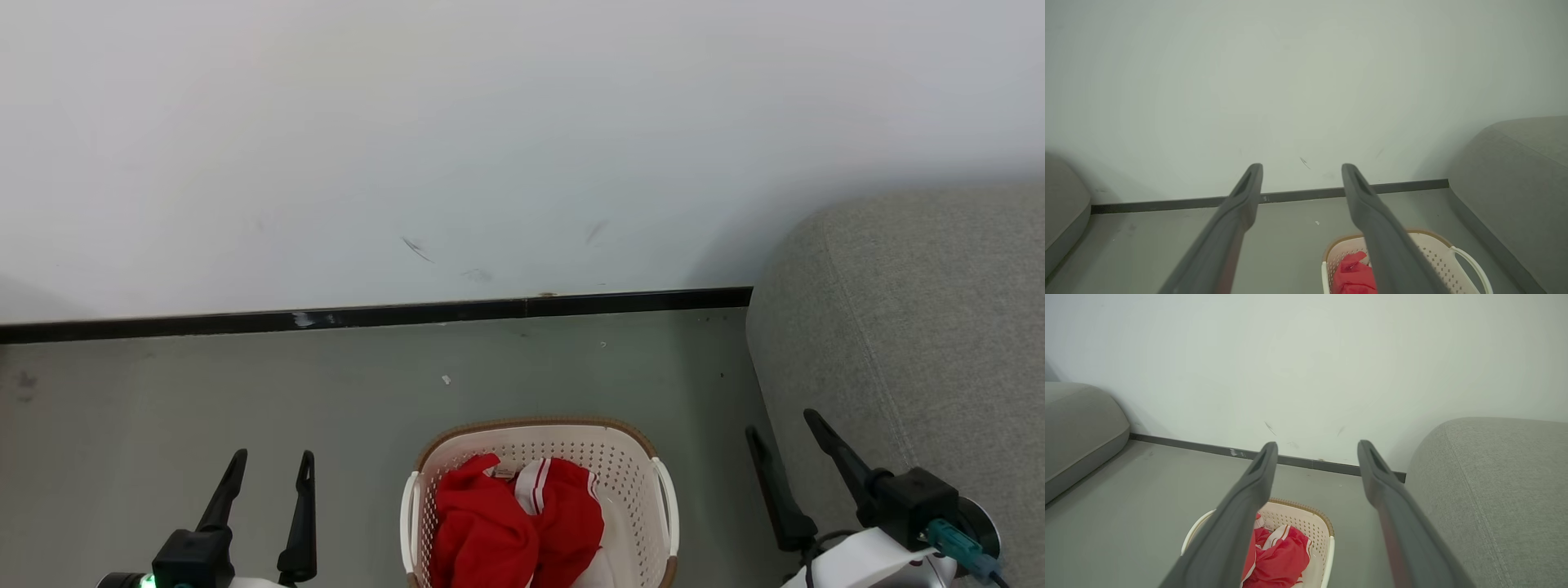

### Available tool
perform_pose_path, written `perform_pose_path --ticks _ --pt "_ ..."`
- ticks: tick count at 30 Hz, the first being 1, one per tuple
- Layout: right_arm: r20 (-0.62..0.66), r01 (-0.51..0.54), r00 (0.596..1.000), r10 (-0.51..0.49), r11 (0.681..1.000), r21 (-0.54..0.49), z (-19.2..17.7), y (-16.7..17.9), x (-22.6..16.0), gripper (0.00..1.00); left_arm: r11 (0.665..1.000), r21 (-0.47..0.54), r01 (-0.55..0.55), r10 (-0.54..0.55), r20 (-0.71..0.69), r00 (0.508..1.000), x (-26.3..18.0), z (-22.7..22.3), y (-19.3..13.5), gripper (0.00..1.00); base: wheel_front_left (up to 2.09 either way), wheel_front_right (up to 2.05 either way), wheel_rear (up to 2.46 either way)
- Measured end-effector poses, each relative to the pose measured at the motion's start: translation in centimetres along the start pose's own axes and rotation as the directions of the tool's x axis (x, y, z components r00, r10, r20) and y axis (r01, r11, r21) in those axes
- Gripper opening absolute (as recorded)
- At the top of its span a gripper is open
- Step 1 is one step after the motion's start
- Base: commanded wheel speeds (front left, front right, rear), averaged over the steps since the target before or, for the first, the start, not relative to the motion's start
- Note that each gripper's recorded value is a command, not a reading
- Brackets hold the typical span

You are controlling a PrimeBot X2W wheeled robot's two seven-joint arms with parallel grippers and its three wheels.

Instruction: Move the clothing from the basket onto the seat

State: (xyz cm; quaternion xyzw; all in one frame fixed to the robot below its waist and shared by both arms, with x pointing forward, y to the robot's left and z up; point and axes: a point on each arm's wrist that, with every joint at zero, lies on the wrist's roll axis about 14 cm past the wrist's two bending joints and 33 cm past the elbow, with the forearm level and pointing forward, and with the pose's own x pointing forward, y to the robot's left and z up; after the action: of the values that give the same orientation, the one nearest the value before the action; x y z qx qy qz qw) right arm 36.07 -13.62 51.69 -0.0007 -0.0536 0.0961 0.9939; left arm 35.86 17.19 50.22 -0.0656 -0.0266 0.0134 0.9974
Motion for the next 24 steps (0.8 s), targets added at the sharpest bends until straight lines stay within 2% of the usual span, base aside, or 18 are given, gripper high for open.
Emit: perform_pose_path --ticks 24 --pt "-0.001 0.004 1.000 -0.004 1.000 0.008 -0.07 -0.13 0.11 1.00 1.000 0.002 -0.003 0.003 -0.019 1.000 -0.09 -0.58 0.52 1.00 0.00 0.00 0.00"
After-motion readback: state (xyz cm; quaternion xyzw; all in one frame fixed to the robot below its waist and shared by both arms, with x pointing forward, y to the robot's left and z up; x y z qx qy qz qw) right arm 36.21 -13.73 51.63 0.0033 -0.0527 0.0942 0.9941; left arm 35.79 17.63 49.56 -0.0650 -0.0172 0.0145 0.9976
